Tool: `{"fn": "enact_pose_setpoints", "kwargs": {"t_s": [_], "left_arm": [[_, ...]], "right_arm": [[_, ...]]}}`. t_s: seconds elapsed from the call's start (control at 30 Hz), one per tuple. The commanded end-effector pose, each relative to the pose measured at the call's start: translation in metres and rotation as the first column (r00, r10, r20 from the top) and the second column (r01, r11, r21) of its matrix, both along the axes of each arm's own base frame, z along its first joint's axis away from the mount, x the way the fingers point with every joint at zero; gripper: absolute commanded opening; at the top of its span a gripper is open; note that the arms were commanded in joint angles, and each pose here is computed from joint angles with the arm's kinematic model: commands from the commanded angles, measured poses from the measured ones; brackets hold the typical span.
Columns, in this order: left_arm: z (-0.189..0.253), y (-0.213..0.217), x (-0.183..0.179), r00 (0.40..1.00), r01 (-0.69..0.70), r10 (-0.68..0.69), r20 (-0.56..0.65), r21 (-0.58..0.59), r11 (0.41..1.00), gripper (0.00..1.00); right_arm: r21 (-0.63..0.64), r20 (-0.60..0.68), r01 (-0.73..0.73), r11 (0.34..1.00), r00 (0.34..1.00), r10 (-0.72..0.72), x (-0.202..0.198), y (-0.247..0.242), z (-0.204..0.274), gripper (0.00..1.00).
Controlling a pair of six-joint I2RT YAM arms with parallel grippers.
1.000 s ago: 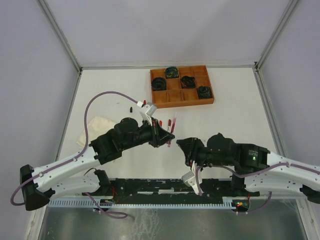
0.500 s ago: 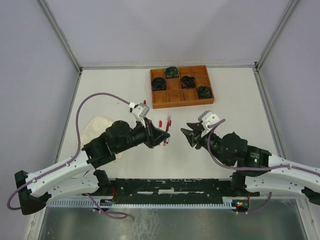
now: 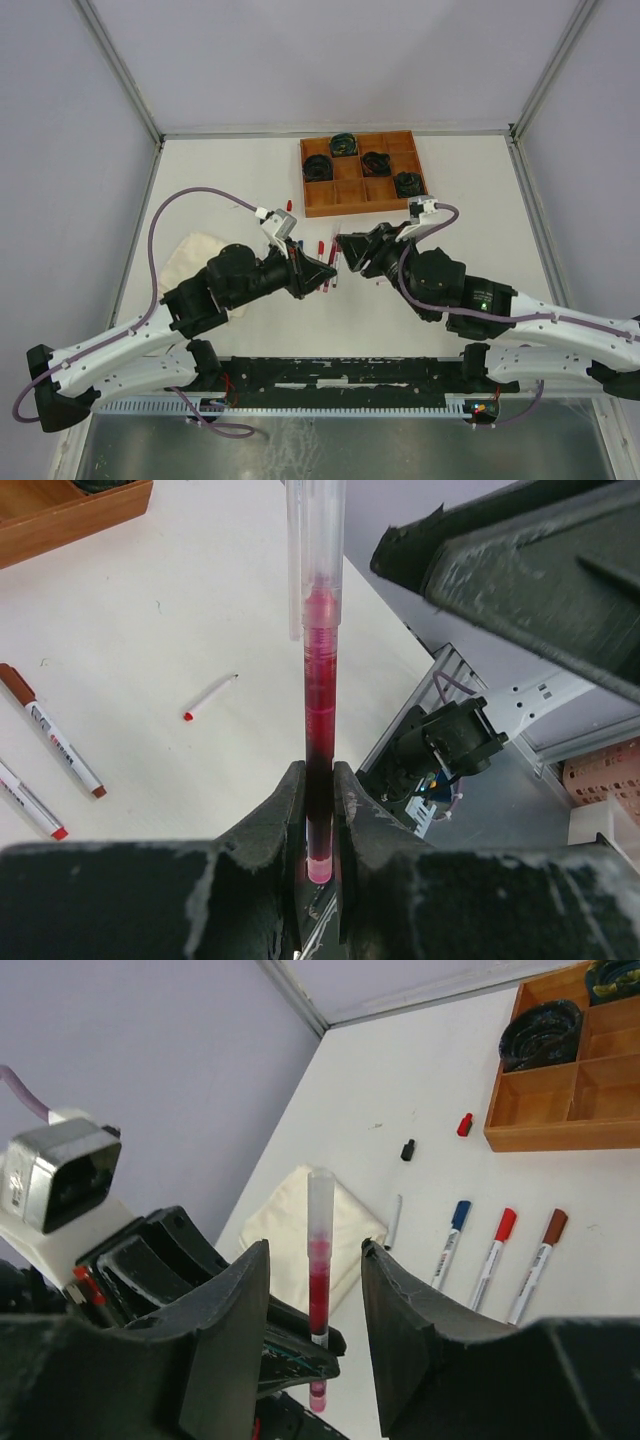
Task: Insert the pens into the pen caps
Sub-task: Press the pen cap onto the pen.
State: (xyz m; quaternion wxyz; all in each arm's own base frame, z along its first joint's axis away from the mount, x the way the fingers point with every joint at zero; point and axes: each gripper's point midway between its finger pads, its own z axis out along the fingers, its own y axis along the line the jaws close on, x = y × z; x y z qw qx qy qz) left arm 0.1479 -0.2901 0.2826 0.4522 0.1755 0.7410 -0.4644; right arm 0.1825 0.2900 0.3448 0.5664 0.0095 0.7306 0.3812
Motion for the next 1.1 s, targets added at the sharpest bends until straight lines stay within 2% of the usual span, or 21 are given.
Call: {"fn": "enact_pose_setpoints", "kwargs": {"t_s": [0.0, 0.3, 0.6, 0.77, 1.07], "left_arm": [[0.017, 0.002, 0.003, 0.997, -0.002, 0.004, 0.080, -0.031, 1.000, 0.03], [0.019, -0.002, -0.006, 0.993, 0.058, -0.054, 0.103, -0.038, 0.998, 0.03], [0.020, -0.009, -0.013, 0.987, 0.117, -0.112, 0.111, -0.036, 0.992, 0.03], [0.023, -0.009, -0.013, 0.986, 0.119, -0.114, 0.119, -0.038, 0.992, 0.03], [0.032, -0.009, -0.009, 0.987, 0.099, -0.091, 0.134, -0.050, 0.994, 0.03]], "right_arm": [[0.174, -0.051, 0.114, 0.978, 0.993, -0.107, 0.009, -0.011, 0.035, 0.51], [0.134, -0.053, 0.201, 0.970, 0.979, -0.195, 0.021, -0.018, 0.037, 0.53], [0.137, -0.069, 0.131, 0.982, 0.990, -0.123, 0.023, 0.000, 0.037, 0.51], [0.117, -0.088, 0.114, 0.987, 0.991, -0.104, 0.023, 0.006, 0.028, 0.43], [0.075, -0.118, 0.079, 0.994, 0.991, -0.070, 0.020, 0.010, 0.014, 0.21]]}}
